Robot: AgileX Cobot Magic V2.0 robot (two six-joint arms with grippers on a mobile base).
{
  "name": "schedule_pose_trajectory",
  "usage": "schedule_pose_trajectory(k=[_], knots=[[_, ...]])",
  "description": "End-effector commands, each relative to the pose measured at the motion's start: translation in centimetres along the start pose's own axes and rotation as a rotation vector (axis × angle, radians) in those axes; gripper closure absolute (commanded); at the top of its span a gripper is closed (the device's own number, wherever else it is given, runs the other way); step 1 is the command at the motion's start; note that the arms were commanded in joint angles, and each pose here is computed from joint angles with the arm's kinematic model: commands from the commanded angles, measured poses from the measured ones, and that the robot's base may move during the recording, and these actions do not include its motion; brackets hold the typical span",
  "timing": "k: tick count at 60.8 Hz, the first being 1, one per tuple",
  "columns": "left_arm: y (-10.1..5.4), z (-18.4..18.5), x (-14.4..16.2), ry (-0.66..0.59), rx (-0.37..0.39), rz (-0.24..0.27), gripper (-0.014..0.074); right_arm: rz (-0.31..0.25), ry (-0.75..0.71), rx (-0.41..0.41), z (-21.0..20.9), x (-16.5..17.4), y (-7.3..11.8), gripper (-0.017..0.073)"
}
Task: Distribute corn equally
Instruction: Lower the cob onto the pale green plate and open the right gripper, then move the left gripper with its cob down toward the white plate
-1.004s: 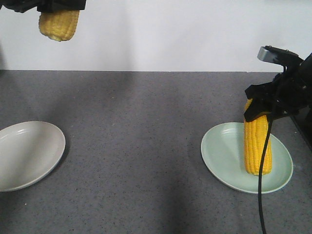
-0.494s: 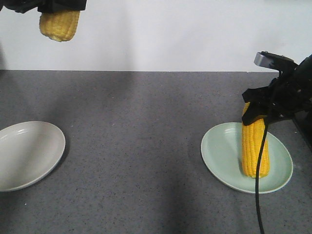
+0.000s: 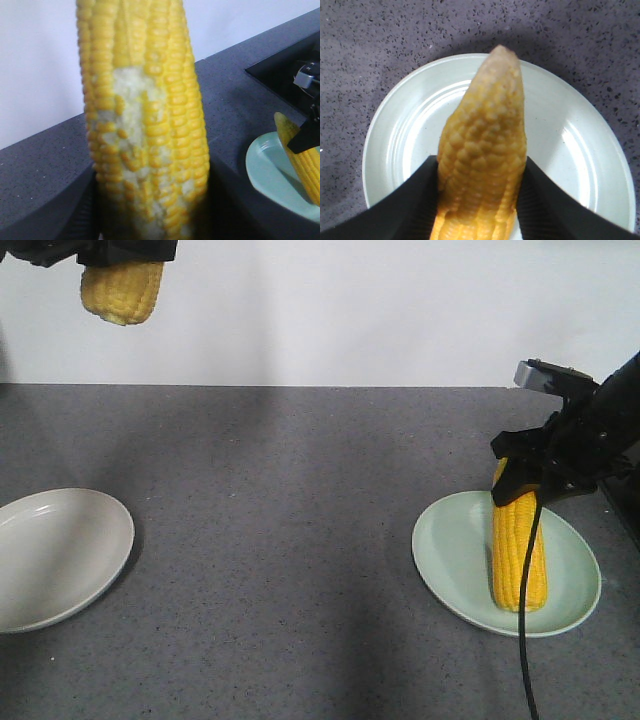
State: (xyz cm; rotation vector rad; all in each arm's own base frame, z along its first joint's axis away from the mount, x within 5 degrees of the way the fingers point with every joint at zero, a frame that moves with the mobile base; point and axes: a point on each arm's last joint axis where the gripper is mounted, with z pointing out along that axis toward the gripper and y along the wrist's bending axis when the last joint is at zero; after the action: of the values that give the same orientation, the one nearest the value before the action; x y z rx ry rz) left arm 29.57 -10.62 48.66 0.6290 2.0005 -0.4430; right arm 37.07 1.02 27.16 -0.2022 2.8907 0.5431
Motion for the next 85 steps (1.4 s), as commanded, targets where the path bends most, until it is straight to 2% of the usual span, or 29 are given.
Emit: schedule_pose_trajectory(k=[1, 19, 27, 39, 49, 62, 75, 85], knots=[[-0.7, -2.1, -1.6, -0.133, -0.009, -0.002, 0.0465, -0.021, -0.019, -0.033, -2.1, 0.4, 1.3, 0.0262], [-0.7, -2.1, -1.6, -0.132, -0.008, -0.002, 0.0465, -0.024, -0.016, -0.025, -2.1, 0.4, 1.3, 0.0045], [-0.7, -2.1, -1.6, -0.131, -0.008, -0.002, 0.0465, -0.029, -0.014, -0.013, -2.2, 0.5, 1.2, -0.0015], [-0.7, -2.1, -1.6, -0.131, -0.008, -0.002, 0.0465, -0.053, -0.051, -0.001, -3.4, 0.7, 1.6, -0.0018], [-0.7, -2.1, -1.6, -0.131, -0.008, -0.002, 0.0465, -0.105, -0.136, 0.012, -6.4, 1.7, 3.1, -0.0018], [-0.8, -2.1, -1.5, -0.113, 0.000, -0.001, 0.0465, -0.174, -0.279, 0.040, -11.8, 4.6, 5.9, -0.0018], [-0.8, -2.1, -1.4, -0.102, 0.004, -0.001, 0.0465, -0.252, -0.448, 0.077, -17.2, 8.8, 8.9, -0.0018], [-0.8, -2.1, -1.2, -0.082, -0.003, 0.008, 0.0465, -0.280, -0.507, 0.096, -18.9, 10.6, 9.9, -0.0018]])
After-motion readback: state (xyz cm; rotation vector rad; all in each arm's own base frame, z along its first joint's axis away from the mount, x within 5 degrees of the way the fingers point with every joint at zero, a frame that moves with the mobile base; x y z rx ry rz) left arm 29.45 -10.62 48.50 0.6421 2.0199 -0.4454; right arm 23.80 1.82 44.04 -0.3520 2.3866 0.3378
